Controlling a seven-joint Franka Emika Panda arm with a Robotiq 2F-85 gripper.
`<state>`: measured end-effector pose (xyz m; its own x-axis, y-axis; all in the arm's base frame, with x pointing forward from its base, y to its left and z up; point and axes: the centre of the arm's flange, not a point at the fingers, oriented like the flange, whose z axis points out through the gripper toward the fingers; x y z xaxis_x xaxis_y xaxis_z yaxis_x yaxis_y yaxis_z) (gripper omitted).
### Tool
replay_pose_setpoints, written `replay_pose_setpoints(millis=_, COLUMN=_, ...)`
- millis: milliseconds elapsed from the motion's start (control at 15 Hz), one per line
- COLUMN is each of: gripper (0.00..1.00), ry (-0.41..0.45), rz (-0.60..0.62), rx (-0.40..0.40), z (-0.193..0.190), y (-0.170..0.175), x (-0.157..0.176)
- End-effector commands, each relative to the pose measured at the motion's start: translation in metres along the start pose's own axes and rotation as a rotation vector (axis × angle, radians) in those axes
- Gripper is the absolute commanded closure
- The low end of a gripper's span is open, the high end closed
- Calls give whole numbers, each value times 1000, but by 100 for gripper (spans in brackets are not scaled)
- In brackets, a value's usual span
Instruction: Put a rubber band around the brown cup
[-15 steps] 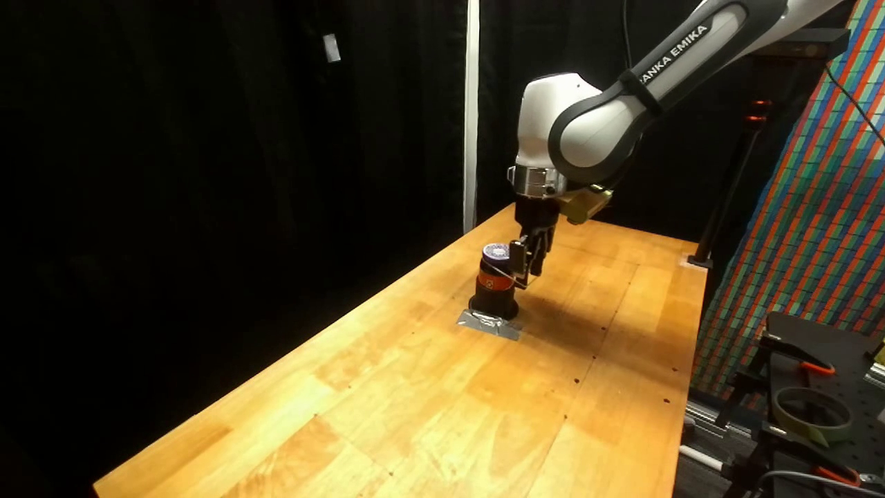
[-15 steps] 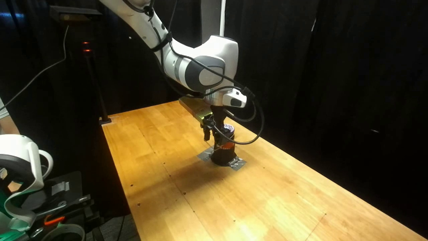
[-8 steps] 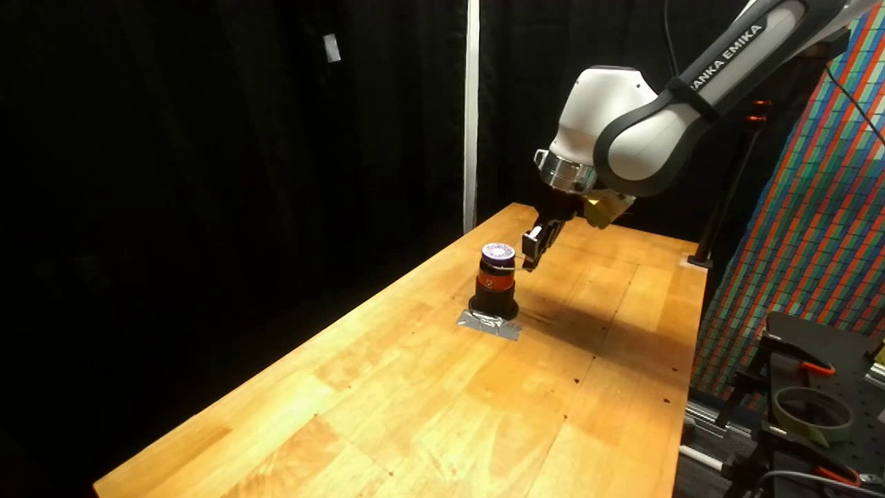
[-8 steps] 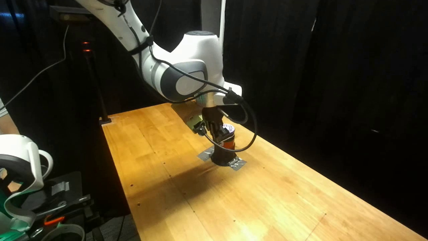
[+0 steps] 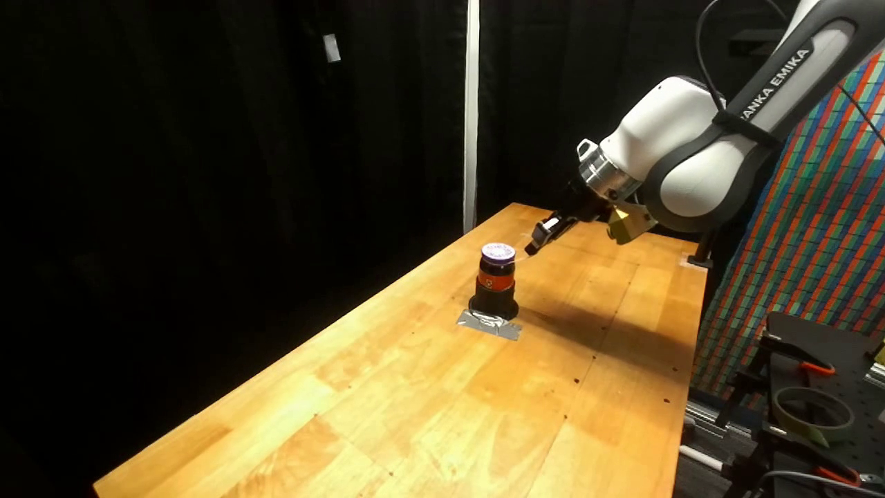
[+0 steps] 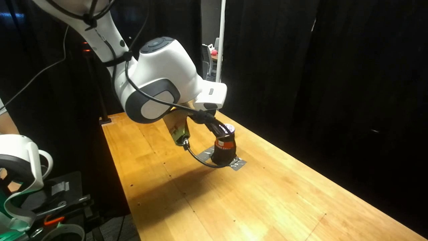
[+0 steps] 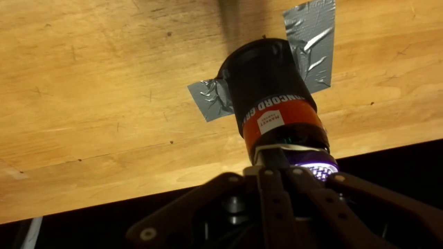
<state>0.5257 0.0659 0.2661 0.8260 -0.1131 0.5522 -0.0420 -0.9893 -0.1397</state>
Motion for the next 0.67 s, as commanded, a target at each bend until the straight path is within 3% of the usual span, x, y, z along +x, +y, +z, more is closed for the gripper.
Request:
replay_pose_setpoints(millis=0, gripper=100, ry=92, rz=53, rx=73, z=-13, y=11, x=-16)
replay_pose_setpoints(millis=333, gripper=100, ry=137, rz=83, rx=151, z=-14, y=13, x=-23)
replay_pose_setpoints(millis=400, gripper=74, ry=121, rz=105, rx=164, z=-13, y=17, x=-21)
replay_pose_setpoints(millis=467, gripper=72, ry=100, rz=74, rx=125, z=-5, y=-1, x=-22)
replay_pose_setpoints(millis=533, gripper=92, ry=92, rz=81, rx=125, z=-3, y=4, x=-24)
replay_pose_setpoints(millis=600, gripper=85, ry=88, rz=83, rx=122, z=-1, y=6, x=-24)
